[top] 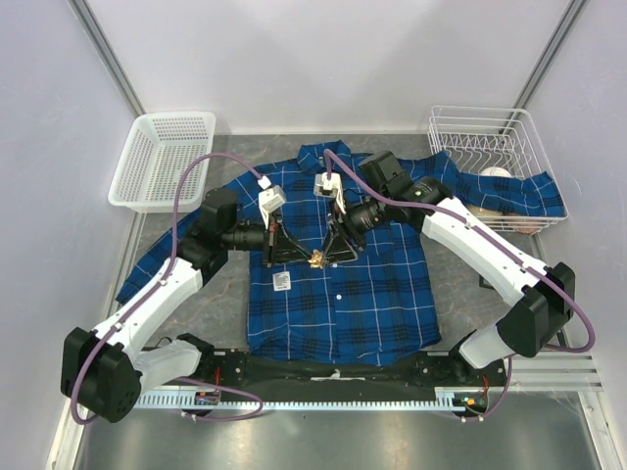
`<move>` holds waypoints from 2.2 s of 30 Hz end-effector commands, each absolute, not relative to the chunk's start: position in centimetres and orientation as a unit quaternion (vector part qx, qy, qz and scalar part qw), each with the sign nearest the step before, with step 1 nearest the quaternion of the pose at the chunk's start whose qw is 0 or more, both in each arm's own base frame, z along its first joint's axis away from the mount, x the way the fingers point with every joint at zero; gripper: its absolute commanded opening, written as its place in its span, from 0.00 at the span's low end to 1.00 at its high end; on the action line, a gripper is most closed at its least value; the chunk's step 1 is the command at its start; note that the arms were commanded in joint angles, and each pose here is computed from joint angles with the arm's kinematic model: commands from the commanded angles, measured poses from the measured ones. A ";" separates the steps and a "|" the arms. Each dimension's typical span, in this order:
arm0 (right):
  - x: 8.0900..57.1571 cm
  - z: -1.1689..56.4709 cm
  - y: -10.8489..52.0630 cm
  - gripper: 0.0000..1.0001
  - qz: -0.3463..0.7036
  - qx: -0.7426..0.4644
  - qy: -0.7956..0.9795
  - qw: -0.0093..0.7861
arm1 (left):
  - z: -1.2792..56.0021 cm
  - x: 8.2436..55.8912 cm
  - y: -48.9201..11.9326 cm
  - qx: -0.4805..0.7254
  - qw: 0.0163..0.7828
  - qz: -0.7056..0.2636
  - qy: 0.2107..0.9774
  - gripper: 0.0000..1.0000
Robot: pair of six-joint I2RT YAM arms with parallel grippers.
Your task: Pin the brooch onto the clothing
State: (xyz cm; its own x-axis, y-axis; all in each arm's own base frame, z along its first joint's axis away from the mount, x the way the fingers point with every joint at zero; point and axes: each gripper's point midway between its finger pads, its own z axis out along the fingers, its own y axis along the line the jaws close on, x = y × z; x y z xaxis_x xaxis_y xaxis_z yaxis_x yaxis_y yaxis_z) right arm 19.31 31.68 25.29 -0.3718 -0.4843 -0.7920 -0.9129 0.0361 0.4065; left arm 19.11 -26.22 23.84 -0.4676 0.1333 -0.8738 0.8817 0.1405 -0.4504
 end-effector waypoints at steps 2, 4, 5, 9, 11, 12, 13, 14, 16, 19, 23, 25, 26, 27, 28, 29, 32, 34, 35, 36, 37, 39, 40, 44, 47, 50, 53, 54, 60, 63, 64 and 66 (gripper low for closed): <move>19.6 26.6 32.3 0.72 0.478 -0.517 0.667 0.244 | 24.7 20.0 -26.0 0.353 0.358 -0.547 0.669 0.02; 19.8 26.5 32.5 0.83 0.478 -0.510 0.673 0.242 | 25.0 20.3 -26.0 0.347 0.362 -0.550 0.668 0.02; 20.1 26.4 32.7 0.83 0.476 -0.504 0.677 0.245 | 25.1 20.2 -26.1 0.340 0.355 -0.555 0.671 0.02; 22.0 25.9 33.5 0.82 0.453 -0.474 0.705 0.269 | 25.2 20.7 -26.2 0.319 0.348 -0.562 0.679 0.02; 22.3 25.9 33.9 0.81 0.458 -0.467 0.708 0.266 | 25.4 20.7 -26.3 0.314 0.349 -0.566 0.678 0.02; 22.3 25.9 34.0 0.81 0.461 -0.465 0.709 0.263 | 25.5 20.7 -26.3 0.313 0.349 -0.566 0.678 0.02; 22.3 26.0 34.1 0.80 0.463 -0.463 0.709 0.263 | 25.6 20.8 -26.3 0.312 0.351 -0.566 0.678 0.02; 22.1 25.9 34.2 0.79 0.467 -0.465 0.706 0.259 | 25.6 20.9 -26.3 0.309 0.351 -0.566 0.679 0.02; 21.8 25.8 34.4 0.74 0.469 -0.466 0.706 0.255 | 25.9 21.0 -26.3 0.305 0.353 -0.567 0.679 0.02; 21.8 25.2 34.4 0.65 0.464 -0.468 0.709 0.252 | 26.0 21.1 -26.4 0.301 0.355 -0.568 0.679 0.02; 21.9 24.8 34.3 0.53 0.460 -0.467 0.712 0.251 | 26.0 21.0 -26.3 0.302 0.354 -0.569 0.679 0.02; 22.0 24.6 34.2 0.45 0.455 -0.467 0.715 0.252 | 26.0 21.0 -26.3 0.302 0.354 -0.568 0.679 0.02; 21.9 24.4 34.1 0.43 0.454 -0.468 0.716 0.250 | 26.1 21.0 -26.3 0.303 0.355 -0.568 0.678 0.02; 21.9 24.3 34.0 0.42 0.452 -0.468 0.717 0.250 | 26.0 21.1 -26.2 0.300 0.355 -0.567 0.680 0.02; 21.9 24.2 33.9 0.40 0.449 -0.470 0.717 0.250 | 26.0 21.1 -26.2 0.300 0.354 -0.567 0.681 0.02; 21.9 24.0 33.8 0.39 0.445 -0.474 0.718 0.251 | 26.0 21.1 -26.1 0.300 0.353 -0.568 0.681 0.02; 21.8 23.7 33.4 0.36 0.437 -0.479 0.719 0.249 | 26.0 21.1 -26.0 0.301 0.353 -0.567 0.681 0.02; 21.7 23.6 33.2 0.35 0.435 -0.482 0.719 0.249 | 25.9 21.0 -26.0 0.303 0.352 -0.567 0.680 0.02; 21.6 23.4 33.2 0.35 0.434 -0.483 0.720 0.245 | 25.8 21.1 -26.0 0.303 0.350 -0.567 0.681 0.02; 21.6 23.4 33.2 0.35 0.433 -0.487 0.717 0.247 | 25.8 21.1 -26.0 0.304 0.350 -0.567 0.681 0.02; 21.6 23.7 33.1 0.35 0.433 -0.489 0.715 0.249 | 25.7 21.0 -25.9 0.306 0.351 -0.566 0.680 0.02; 21.5 23.9 33.0 0.35 0.433 -0.493 0.711 0.251 | 25.5 21.0 -25.9 0.307 0.348 -0.566 0.681 0.02; 21.4 24.2 32.9 0.35 0.434 -0.496 0.709 0.252 | 25.4 21.0 -25.9 0.308 0.350 -0.564 0.682 0.02; 22.2 25.2 32.1 0.35 0.431 -0.496 0.707 0.262 | 25.1 20.9 -25.8 0.313 0.349 -0.561 0.683 0.02; 22.4 26.3 31.6 0.38 0.436 -0.497 0.701 0.266 | 24.9 20.9 -25.8 0.314 0.347 -0.559 0.684 0.02; 22.2 26.9 31.5 0.46 0.443 -0.503 0.693 0.267 | 24.7 21.0 -25.8 0.315 0.347 -0.558 0.685 0.02; 21.7 27.6 31.5 0.58 0.453 -0.508 0.682 0.267 | 24.7 21.1 -25.9 0.315 0.348 -0.557 0.685 0.02; 21.6 27.7 31.5 0.63 0.455 -0.509 0.680 0.269 | 24.6 21.1 -25.9 0.315 0.347 -0.557 0.685 0.02; 21.8 27.6 32.3 0.71 0.455 -0.490 0.697 0.260 | 24.8 21.3 -26.0 0.311 0.347 -0.559 0.686 0.02; 22.3 26.7 33.1 0.70 0.434 -0.479 0.713 0.272 | 24.9 21.5 -26.0 0.305 0.344 -0.561 0.688 0.02; 22.5 26.4 33.3 0.69 0.430 -0.475 0.717 0.275 | 24.9 21.6 -26.0 0.302 0.346 -0.560 0.690 0.02; 23.0 26.0 33.6 0.68 0.424 -0.464 0.727 0.276 | 24.9 21.8 -26.0 0.299 0.348 -0.557 0.692 0.02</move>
